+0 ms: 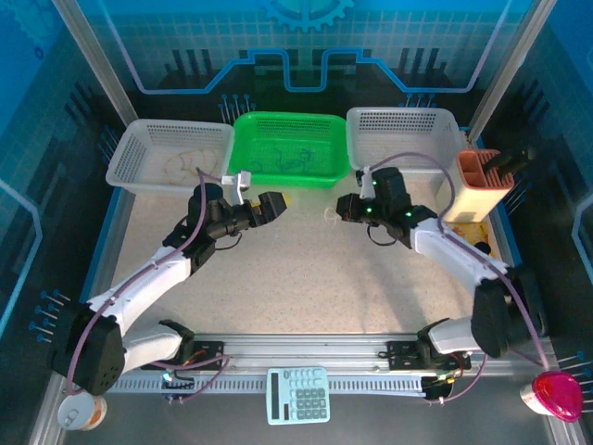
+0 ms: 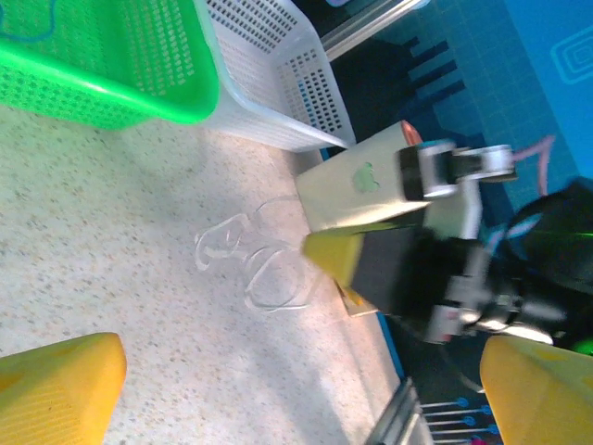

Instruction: Untangle the cables

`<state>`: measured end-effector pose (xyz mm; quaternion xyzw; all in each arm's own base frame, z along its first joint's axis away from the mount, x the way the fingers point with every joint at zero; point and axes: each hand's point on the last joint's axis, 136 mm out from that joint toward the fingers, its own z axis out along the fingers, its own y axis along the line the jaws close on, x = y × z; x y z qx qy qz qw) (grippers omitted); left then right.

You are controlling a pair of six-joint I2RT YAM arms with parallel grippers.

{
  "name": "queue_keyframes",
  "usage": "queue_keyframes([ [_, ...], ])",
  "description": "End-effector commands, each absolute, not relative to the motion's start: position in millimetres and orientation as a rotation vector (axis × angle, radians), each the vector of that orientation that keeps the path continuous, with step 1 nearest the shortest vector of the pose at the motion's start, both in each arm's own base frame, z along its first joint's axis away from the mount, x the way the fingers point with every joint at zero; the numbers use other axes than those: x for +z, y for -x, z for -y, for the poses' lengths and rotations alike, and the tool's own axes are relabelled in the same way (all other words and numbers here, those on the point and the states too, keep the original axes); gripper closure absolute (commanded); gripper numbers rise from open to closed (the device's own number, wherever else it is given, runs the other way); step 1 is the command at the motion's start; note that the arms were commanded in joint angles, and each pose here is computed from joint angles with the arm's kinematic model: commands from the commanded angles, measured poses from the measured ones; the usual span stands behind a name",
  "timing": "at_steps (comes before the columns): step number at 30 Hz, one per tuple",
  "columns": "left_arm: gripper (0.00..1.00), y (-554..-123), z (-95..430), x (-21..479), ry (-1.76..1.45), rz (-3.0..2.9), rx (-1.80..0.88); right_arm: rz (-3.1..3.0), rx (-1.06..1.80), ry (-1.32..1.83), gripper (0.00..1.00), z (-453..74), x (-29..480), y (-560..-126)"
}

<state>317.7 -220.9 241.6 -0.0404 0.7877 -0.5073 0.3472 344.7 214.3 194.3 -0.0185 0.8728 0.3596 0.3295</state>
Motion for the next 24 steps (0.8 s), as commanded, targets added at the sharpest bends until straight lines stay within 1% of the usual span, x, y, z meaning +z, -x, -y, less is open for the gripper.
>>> queue_keyframes([
  [1,0.01,-307.4,237.3,249.2,0.115,-2.040,-1.472,-2.123,1.137,0.225,1.00,-233.3,244.6,-326.2],
  [4,0.01,-307.2,241.9,255.4,0.138,-2.008,-1.513,-2.095,1.157,0.179,1.00,-230.6,260.9,-324.4],
  [8,0.01,-303.0,253.5,276.7,0.107,-1.933,-1.596,-2.073,1.213,0.137,1.00,-232.6,272.7,-324.1],
  [12,0.09,-300.2,263.7,282.4,0.164,-1.903,-1.682,-2.048,1.281,0.110,1.00,-237.5,279.7,-324.5],
  [15,0.11,-298.5,268.4,278.2,0.259,-1.884,-1.733,-2.031,1.304,0.087,1.00,-238.4,283.9,-324.6],
  [19,0.10,-299.5,258.6,258.0,0.479,-1.842,-1.731,-1.985,1.341,0.095,1.00,-241.1,294.5,-322.6],
  [24,0.05,-304.9,240.3,243.8,0.696,-1.753,-1.753,-1.919,1.414,0.113,1.00,-246.8,309.7,-321.0],
])
